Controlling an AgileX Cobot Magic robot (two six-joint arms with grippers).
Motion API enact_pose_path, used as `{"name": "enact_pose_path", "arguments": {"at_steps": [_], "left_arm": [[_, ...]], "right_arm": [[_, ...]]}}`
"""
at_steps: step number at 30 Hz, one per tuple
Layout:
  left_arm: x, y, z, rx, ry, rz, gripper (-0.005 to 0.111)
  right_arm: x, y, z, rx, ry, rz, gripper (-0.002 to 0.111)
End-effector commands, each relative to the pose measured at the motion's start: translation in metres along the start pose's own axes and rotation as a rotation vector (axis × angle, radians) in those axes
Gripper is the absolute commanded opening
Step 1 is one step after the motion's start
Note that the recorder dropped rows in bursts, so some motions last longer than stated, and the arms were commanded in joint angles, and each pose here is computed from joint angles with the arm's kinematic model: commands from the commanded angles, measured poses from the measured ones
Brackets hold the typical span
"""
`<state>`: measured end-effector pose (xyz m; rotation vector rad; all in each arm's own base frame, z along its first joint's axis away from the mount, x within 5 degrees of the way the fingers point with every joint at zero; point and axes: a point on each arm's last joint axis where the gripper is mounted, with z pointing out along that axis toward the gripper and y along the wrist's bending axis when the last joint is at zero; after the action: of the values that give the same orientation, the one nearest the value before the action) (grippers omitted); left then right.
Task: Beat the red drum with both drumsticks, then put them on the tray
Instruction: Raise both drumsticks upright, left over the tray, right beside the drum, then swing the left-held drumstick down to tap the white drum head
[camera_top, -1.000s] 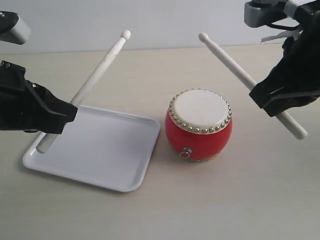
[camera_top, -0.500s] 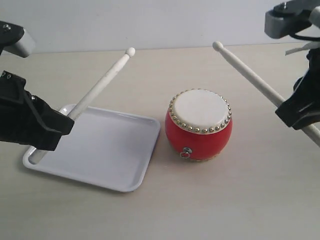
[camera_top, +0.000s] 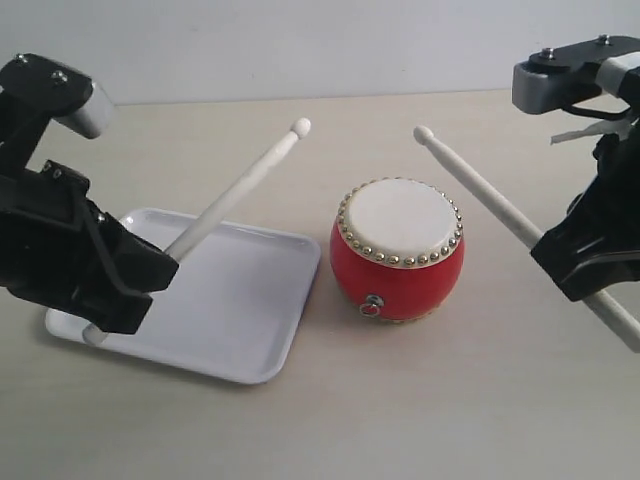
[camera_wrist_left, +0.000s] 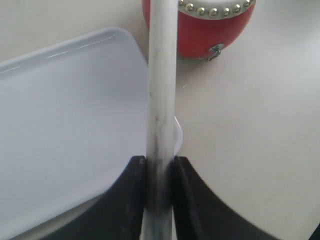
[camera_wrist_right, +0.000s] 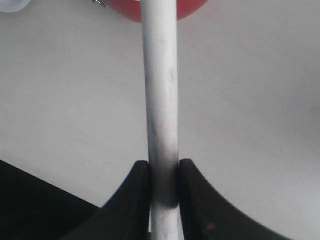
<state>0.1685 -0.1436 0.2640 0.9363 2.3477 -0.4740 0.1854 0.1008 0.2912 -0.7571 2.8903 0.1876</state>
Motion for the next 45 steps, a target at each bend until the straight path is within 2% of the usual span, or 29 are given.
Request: {"name": "enact_pose_path", "arguments": {"at_steps": [1,8,16,24,28,34,40,45], "left_arm": [[-0.005,0.001,0.008,-0.003,-0.002,0.004,0.0],[-0.009,0.001,0.006,-0.002,-0.01,0.007,0.0],[-0.011,0.001,0.006,-0.004,-0.018,0.007,0.0],[-0.009,0.001,0.006,-0.003,-0.004,0.015,0.0],[-0.008,0.001,0.006,-0.007,0.015,0.03,0.0],[-0.029,0.002,0.021,0.048,0.209,0.051,0.0],[-0.054,-0.006,0.041,0.07,0.228,0.101,0.0],[-0.061,-0.018,0.055,0.074,0.248,0.175,0.0]], "right_arm": [[0.001,-0.002,0.015,-0.002,0.058,0.003,0.0],[0.003,-0.003,0.03,-0.011,0.122,0.002,0.0],[-0.012,-0.001,0.012,-0.019,0.041,-0.007,0.0],[0.003,-0.006,0.07,-0.027,0.297,0.015,0.0],[-0.005,-0.005,0.053,-0.023,0.216,0.01,0.0],[-0.004,-0.002,0.001,0.008,0.002,0.005,0.0],[0.008,-0.004,-0.016,0.058,-0.071,0.011,0.0],[0.01,-0.005,-0.02,0.072,-0.085,0.006,0.0]]}}
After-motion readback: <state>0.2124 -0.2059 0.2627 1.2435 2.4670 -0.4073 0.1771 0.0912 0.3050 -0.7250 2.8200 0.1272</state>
